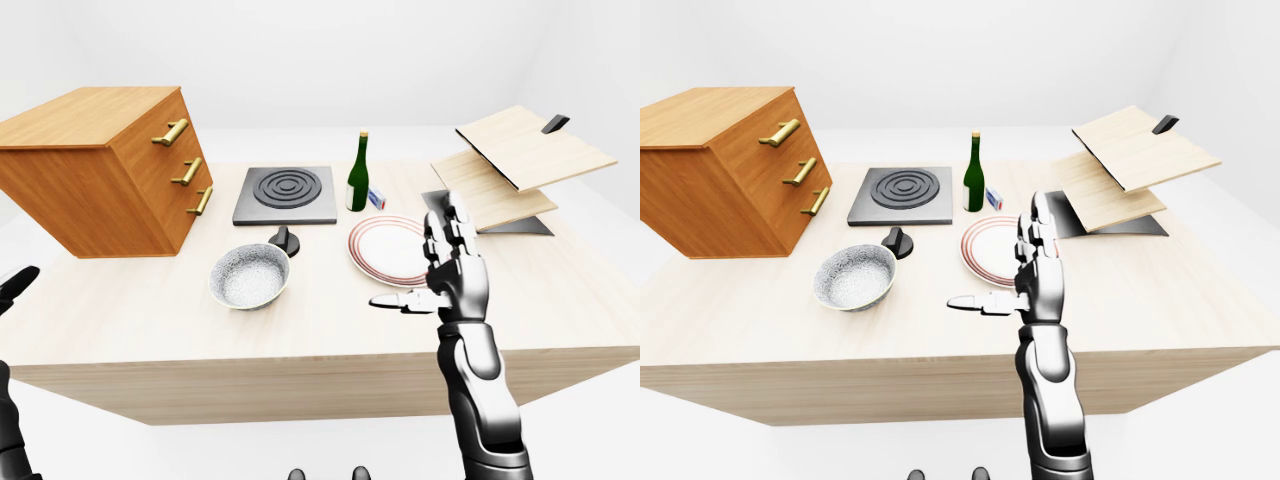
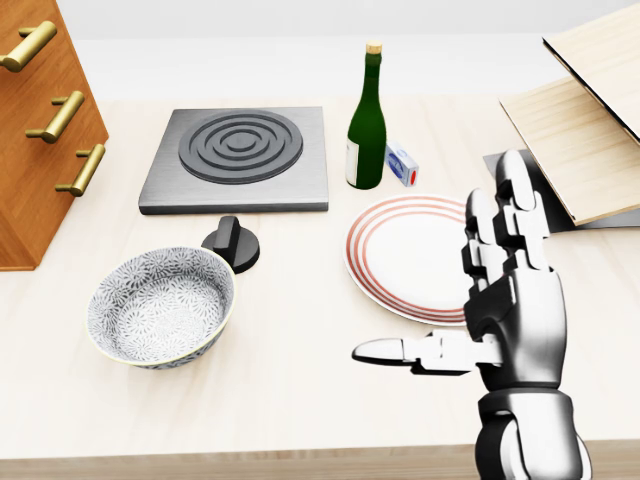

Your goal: Pick up the akita bowl and put it on the plate.

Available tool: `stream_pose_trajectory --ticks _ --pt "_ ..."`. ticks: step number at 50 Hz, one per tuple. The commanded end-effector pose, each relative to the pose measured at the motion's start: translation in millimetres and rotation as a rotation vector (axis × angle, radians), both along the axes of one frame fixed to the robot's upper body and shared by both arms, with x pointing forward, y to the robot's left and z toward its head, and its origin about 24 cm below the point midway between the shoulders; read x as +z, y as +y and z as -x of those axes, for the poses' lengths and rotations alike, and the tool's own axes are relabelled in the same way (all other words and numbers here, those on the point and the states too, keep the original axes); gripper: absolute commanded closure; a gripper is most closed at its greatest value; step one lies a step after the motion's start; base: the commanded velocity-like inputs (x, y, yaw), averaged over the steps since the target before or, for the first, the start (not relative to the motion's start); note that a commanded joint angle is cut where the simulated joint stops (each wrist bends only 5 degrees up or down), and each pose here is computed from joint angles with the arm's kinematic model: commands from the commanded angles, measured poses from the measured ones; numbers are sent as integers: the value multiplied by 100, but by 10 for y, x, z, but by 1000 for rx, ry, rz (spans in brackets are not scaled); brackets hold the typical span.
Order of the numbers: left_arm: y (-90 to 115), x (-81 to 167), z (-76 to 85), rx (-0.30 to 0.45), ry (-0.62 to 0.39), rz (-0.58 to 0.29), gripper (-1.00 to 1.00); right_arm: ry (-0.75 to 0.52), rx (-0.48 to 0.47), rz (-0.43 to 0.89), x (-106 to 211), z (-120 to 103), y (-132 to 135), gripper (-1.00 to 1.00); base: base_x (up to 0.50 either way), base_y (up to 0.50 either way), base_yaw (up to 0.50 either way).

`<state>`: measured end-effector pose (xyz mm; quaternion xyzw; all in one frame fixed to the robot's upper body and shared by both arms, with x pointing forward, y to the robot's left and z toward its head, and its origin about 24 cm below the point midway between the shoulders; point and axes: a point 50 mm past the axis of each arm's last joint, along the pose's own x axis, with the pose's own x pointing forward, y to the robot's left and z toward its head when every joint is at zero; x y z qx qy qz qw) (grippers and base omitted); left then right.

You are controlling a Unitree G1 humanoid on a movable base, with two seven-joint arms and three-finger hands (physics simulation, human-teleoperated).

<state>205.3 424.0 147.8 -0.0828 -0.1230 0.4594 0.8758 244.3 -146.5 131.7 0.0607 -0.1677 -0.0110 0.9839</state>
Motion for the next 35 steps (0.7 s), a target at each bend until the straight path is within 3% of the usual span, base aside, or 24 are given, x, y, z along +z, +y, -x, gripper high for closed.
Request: stream_pose_trajectory --ticks 1,12,35 --pt "5 15 7 4 -9 -1 -100 -13 0 -20 29 12 -13 -100 0 0 0" --pt "10 -9 -1 3 0 5 -100 -16 -3 -21 37 9 -20 -100 8 0 0" --pt "11 15 9 11 -6 0 -100 -32 -14 -21 73 22 -40 -100 32 0 0"
